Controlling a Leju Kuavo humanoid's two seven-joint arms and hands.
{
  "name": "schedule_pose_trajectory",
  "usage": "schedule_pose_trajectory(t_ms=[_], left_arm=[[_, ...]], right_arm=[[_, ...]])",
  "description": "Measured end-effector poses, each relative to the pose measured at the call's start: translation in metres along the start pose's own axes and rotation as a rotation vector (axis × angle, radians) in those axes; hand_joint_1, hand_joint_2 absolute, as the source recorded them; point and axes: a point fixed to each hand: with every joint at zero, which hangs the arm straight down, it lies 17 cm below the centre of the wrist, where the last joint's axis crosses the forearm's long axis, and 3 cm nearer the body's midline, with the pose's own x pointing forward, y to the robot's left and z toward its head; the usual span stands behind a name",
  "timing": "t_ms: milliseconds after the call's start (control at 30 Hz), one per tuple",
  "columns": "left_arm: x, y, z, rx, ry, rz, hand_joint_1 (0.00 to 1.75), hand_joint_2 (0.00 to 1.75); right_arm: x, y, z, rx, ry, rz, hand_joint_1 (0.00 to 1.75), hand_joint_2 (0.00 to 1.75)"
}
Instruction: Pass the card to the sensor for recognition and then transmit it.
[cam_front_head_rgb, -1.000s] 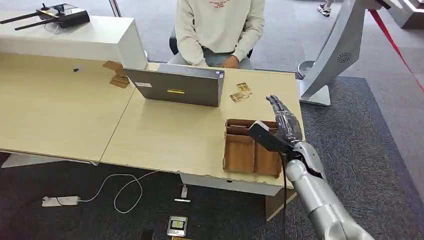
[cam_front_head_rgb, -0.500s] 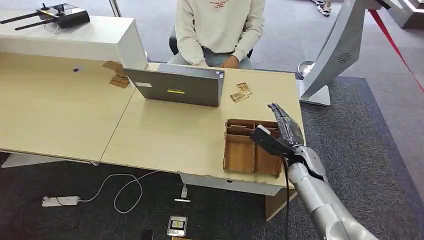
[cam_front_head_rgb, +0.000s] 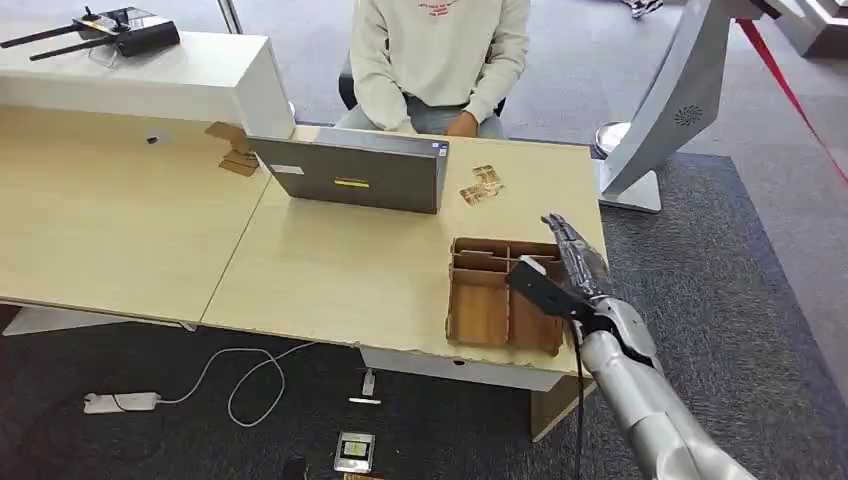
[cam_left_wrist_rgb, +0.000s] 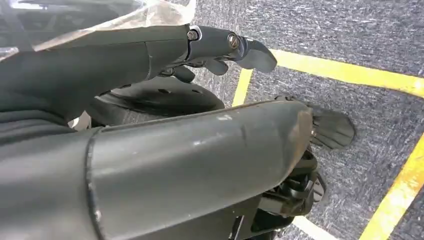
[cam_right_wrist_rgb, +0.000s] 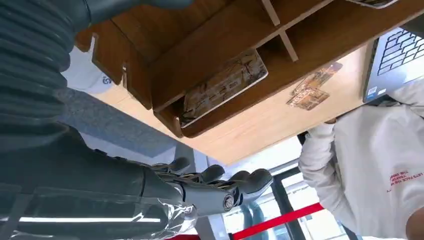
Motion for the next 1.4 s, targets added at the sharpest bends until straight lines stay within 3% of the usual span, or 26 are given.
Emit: schedule_pose_trajectory(t_ms=[33, 67, 100, 1033, 1233, 1400], left_arm=[[0.0, 0.0, 0.0, 0.0, 0.0, -0.002, 0.0, 0.0], [0.0, 0.0, 0.0, 0.0, 0.002, -0.002, 0.0, 0.0], [0.0, 0.0, 0.0, -0.001, 0.002, -0.002, 0.0, 0.0], [0.002, -0.003, 0.0, -0.016, -0.014, -0.008, 0.0, 0.0], [0.006, -0.002, 0.0, -0.018, -0.035, -0.023, 0.0, 0.0], [0.008, 0.0, -0.001, -0.024, -0.044, -0.028, 0.0, 0.0]], right_arm=[[0.0, 0.0, 0.0, 0.0, 0.001, 0.0, 0.12, 1.75], [0.0, 0.0, 0.0, 0.0, 0.001, 0.0, 1.61, 1.75], [0.0, 0.0, 0.0, 0.0, 0.001, -0.001, 1.75, 1.75], [0.001, -0.009, -0.001, -0.06, 0.007, -0.017, 1.75, 1.75], [0.014, -0.041, -0.007, -0.186, -0.025, -0.048, 1.75, 1.75], [0.033, -0.09, -0.017, -0.305, -0.066, -0.076, 1.75, 1.75]])
